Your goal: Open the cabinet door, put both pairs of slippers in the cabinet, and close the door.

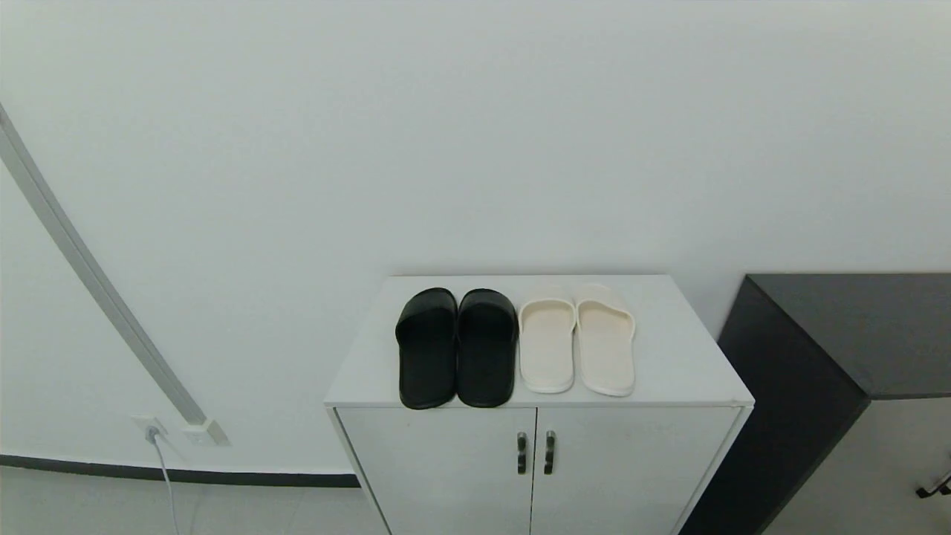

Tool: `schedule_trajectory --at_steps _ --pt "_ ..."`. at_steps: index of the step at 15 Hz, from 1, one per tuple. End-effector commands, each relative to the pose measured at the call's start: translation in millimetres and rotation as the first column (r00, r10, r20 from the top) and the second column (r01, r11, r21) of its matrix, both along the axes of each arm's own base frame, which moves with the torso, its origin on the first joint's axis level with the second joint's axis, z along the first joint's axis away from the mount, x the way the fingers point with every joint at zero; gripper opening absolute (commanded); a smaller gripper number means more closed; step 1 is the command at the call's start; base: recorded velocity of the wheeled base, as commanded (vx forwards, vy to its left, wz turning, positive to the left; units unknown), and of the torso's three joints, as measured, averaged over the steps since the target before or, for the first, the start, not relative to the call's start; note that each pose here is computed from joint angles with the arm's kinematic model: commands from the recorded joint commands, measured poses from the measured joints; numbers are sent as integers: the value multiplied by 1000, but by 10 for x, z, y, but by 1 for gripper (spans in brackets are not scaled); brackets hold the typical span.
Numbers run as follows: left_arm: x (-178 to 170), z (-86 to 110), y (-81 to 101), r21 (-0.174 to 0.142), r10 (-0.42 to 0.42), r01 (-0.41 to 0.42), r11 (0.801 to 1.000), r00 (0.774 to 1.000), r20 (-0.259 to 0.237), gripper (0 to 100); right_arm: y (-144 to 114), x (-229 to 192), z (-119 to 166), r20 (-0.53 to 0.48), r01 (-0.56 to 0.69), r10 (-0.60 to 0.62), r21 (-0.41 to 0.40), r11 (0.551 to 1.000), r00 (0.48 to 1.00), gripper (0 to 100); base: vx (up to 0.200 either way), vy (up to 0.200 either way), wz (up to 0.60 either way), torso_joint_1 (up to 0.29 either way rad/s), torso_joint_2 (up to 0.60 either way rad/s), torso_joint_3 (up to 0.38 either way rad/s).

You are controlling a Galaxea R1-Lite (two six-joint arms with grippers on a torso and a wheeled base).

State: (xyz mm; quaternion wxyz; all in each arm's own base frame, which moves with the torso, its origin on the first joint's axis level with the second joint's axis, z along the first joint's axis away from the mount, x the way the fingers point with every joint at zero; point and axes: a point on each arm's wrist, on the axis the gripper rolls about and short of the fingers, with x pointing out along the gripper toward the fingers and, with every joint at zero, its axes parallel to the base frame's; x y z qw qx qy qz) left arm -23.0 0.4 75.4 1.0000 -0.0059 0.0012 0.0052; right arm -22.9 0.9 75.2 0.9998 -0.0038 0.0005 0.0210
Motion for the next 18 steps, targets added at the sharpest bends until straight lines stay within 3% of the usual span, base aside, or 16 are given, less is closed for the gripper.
schedule_trajectory --at_steps 1,7,8,9,10,12,13,15,18 --pt "0 3 0 0 0 0 1000 1000 -1 0 0 1 1 0 -1 1 -2 1000 1000 100 0 0 0 0 0 0" --pt "1 -1 0 -2 0 0 1000 1000 -2 0 0 11 3 -16 -1 1 -2 1000 1000 100 0 0 0 0 0 0" --pt "1 -1 0 -2 0 0 1000 1000 -2 0 0 20 81 -16 5 -5 -3 1000 1000 100 0 0 0 0 0 0" --pt "0 3 0 -2 0 0 1000 1000 0 0 0 -26 553 49 -1 -2 58 998 999 100 0 0 0 0 0 0" --pt "1 -1 0 -2 0 0 1000 1000 -2 0 1 10 800 7 -1 0 139 990 1000 100 0 0 0 0 0 0" --pt "1 -1 0 -3 2 -2 1000 1000 -2 0 6 137 588 -189 -14 29 78 997 981 100 0 0 0 0 0 0" --pt "1 -1 0 -3 2 -2 1000 1000 -2 0 16 197 470 -260 -53 73 85 995 963 100 0 0 0 0 0 0" --pt "1 -1 0 -2 2 -2 1000 1000 -2 0 38 281 431 -318 -148 173 101 984 932 100 0 0 0 0 0 0" --pt "1 -1 0 -2 2 -2 1000 1000 -2 0 50 551 529 -389 -187 214 107 977 896 100 0 0 0 0 0 0"
